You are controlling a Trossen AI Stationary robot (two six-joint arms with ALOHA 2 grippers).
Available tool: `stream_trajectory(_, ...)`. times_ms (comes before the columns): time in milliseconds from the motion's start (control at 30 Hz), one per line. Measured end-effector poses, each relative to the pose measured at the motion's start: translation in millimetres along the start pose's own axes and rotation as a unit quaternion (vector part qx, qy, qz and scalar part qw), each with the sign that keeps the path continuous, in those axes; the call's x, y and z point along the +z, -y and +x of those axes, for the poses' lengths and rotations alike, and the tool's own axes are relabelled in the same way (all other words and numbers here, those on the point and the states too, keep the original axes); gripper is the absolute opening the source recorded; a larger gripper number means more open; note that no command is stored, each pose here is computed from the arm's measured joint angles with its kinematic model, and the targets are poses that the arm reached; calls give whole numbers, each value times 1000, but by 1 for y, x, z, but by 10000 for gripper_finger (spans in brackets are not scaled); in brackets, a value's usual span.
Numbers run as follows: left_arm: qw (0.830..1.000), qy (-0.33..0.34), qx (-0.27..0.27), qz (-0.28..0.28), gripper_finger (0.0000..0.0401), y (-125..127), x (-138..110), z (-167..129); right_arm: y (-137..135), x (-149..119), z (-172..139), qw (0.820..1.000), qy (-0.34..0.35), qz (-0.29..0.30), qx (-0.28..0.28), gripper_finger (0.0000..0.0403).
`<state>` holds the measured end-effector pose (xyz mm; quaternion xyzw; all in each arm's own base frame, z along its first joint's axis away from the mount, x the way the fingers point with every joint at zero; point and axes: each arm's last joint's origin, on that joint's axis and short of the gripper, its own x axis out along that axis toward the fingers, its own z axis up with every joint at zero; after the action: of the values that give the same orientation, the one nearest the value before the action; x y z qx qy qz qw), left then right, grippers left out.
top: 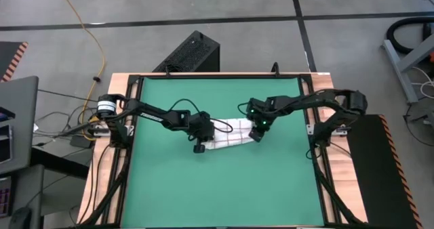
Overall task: Roll towel into tight, uniform cylinder
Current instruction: Roll the white patterned towel
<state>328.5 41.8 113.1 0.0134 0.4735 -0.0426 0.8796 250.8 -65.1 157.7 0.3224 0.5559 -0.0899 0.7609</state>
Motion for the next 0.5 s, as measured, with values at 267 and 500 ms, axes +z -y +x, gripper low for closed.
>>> stream_trajectory(267,1000,0,-5,0,0,-3,-1,0,-32,-8,-37,974,101,-200,29,126)
stream_trajectory(500,1000,5,-9,-5,0,-3,-1,0,-59,-28,-49,944,136,-300,-28,123)
